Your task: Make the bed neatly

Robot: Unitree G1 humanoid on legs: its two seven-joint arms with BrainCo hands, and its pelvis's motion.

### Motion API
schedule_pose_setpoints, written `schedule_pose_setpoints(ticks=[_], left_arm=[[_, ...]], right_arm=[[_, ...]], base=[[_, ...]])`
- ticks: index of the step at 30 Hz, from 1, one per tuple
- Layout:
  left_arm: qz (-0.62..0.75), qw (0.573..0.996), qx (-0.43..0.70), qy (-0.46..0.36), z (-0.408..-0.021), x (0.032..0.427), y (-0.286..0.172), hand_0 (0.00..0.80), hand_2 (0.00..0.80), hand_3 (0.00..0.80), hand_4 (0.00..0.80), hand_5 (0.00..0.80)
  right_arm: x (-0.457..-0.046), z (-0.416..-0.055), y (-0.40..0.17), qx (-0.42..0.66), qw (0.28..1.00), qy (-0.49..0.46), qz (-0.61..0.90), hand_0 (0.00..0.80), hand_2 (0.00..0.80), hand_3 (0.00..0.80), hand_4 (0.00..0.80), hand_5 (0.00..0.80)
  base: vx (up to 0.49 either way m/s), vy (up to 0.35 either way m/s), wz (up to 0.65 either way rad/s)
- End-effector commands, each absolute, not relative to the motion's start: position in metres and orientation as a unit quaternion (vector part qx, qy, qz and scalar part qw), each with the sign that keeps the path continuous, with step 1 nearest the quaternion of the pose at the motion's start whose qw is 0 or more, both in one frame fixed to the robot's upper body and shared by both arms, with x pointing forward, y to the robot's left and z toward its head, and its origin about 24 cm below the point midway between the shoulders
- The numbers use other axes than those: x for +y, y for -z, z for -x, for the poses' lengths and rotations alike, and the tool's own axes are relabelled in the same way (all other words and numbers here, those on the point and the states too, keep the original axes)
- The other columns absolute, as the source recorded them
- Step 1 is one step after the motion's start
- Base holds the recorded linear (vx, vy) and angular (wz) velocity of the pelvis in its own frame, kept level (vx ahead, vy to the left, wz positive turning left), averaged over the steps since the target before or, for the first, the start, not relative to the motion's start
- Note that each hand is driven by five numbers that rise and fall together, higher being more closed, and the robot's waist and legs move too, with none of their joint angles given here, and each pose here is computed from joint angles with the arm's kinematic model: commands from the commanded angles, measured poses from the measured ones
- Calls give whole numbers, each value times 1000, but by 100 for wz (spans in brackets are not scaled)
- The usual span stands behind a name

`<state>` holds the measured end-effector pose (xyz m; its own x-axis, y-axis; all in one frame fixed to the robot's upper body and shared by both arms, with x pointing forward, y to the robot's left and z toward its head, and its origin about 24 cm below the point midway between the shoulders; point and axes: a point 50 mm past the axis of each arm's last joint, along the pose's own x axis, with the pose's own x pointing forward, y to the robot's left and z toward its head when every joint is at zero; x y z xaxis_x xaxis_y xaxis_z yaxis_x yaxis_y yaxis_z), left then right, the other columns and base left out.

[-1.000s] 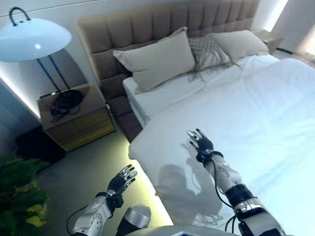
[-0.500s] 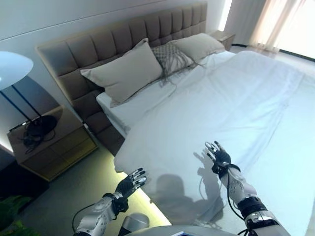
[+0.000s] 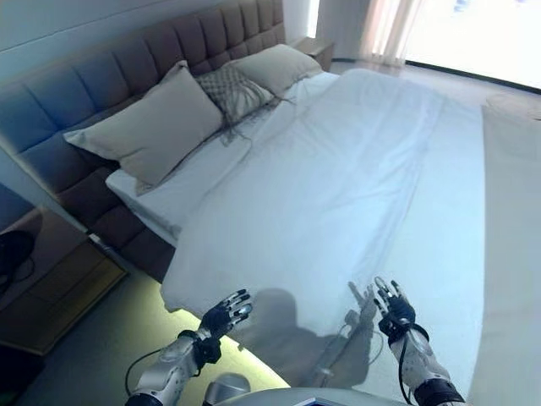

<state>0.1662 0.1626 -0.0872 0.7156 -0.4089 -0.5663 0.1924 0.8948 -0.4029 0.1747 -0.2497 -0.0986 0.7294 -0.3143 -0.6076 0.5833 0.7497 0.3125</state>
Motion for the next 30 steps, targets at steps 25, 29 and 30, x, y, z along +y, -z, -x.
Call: schedule_pose_setpoints(ticks=[25,29,30], left_arm=[[209,957,181,86,-214,180,52,0,0,0,0,0],[212,956,183,89,-210,180,53,0,0,0,0,0],[211,956,183,91,-209,178,53,0,0,0,0,0]], right_arm=[[-225,-206,76,145,902,230,-336,0,0,0,0,0],[-219,-205,79,145,890,236,-363,0,0,0,0,0],[-217,-205,79,147,890,233,-362,0,0,0,0,0]], base=[[-7,23,-6],[0,0,0],[0,0,0]])
